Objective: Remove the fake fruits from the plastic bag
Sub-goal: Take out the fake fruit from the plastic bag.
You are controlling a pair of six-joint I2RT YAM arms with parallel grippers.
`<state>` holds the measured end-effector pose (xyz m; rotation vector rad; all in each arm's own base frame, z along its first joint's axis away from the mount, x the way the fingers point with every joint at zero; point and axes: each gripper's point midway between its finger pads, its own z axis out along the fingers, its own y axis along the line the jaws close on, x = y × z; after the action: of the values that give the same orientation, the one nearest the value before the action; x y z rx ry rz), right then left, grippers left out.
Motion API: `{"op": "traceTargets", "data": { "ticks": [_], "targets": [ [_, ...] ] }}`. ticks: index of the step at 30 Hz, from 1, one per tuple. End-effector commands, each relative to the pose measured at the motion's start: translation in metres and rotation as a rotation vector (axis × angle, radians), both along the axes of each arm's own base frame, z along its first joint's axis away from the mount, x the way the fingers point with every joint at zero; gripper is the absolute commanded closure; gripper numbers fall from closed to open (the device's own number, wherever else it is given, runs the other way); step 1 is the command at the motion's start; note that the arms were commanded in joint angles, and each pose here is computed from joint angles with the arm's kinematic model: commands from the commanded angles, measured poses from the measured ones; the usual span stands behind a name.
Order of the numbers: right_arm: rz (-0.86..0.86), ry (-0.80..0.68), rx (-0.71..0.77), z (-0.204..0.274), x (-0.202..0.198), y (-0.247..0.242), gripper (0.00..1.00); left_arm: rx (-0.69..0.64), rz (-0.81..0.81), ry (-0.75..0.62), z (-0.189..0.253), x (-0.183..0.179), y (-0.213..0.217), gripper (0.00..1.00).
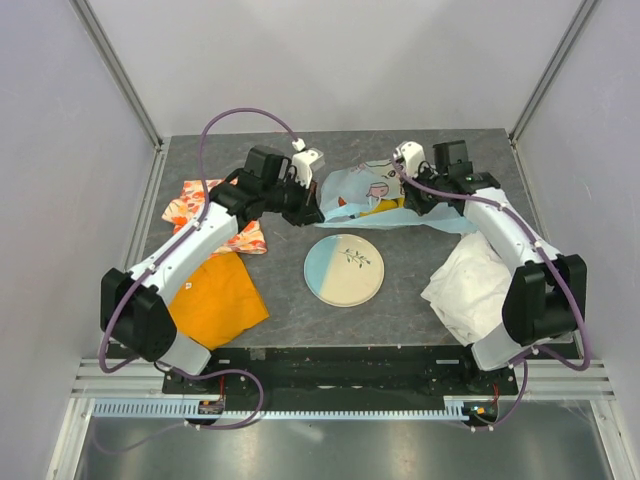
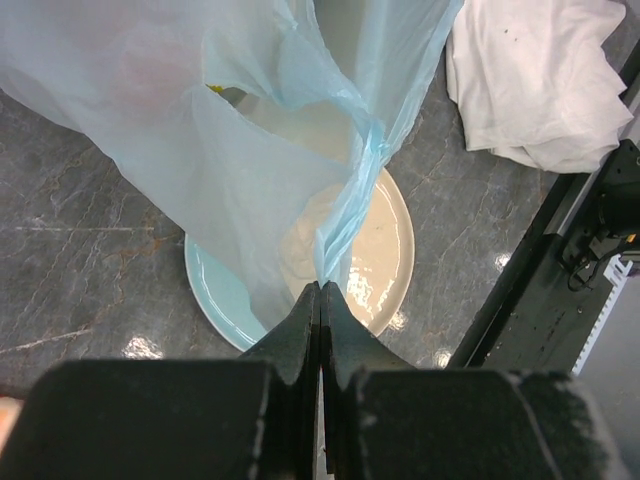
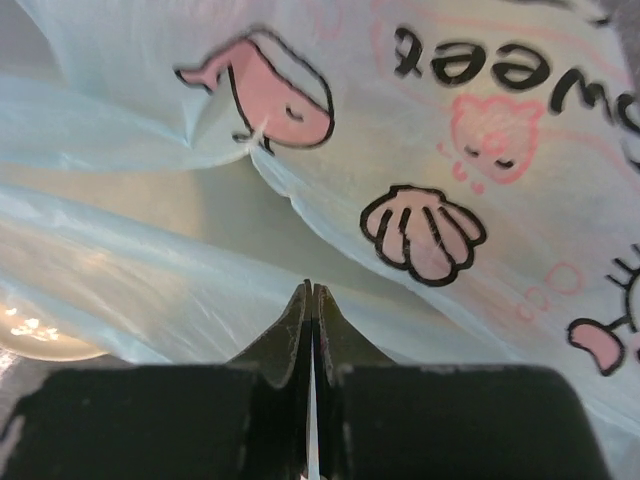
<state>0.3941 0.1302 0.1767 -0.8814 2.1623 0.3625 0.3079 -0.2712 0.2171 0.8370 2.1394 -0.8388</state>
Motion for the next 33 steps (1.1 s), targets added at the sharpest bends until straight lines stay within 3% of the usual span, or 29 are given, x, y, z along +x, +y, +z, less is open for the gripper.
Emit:
{"op": "traceTargets", "data": {
  "ticks": [1, 5, 7, 11, 18, 20, 22, 26, 29, 33],
  "targets": [
    [-0.028, -0.049, -0.174, -0.035, 0.003, -0.005, 0.98, -0.073, 0.029, -0.017, 0.025, 0.015, -0.012, 0.98],
    [-0.032, 0.011, -0.257, -0.058, -0.018, -0.008, 0.98, -0.111, 0.037, 0.030, 0.026, 0.015, -0.019, 0.98],
    [0.016, 0.109, -0.284, -0.072, -0.047, -0.011, 0.99, -0.127, 0.037, 0.044, 0.026, 0.014, -0.021, 0.98],
    [0.048, 0.172, -0.305, -0.068, -0.077, -0.018, 1.00, -0.128, 0.037, 0.036, 0.026, 0.015, -0.021, 0.99],
    [-0.015, 0.024, -0.212, -0.002, -0.018, -0.008, 1.00, -0.133, 0.019, 0.034, 0.025, 0.016, -0.024, 0.98],
    [0.006, 0.034, -0.208, -0.005, -0.008, -0.003, 0.99, -0.132, 0.013, 0.038, 0.023, 0.016, -0.025, 0.98],
    [0.052, 0.025, -0.214, -0.003, 0.002, 0.002, 0.91, -0.131, 0.009, 0.039, 0.022, 0.016, -0.025, 0.98],
    [0.327, 0.075, -0.290, -0.037, 0.001, 0.012, 0.76, -0.128, 0.008, 0.042, 0.019, 0.016, -0.025, 0.99],
    [0.501, 0.108, -0.346, -0.050, -0.003, 0.014, 0.75, -0.130, 0.002, 0.044, 0.019, 0.015, -0.025, 0.98],
    [0.631, 0.042, -0.420, -0.040, 0.017, 0.014, 0.78, -0.131, 0.004, 0.042, 0.019, 0.015, -0.025, 0.98]
  ]
}}
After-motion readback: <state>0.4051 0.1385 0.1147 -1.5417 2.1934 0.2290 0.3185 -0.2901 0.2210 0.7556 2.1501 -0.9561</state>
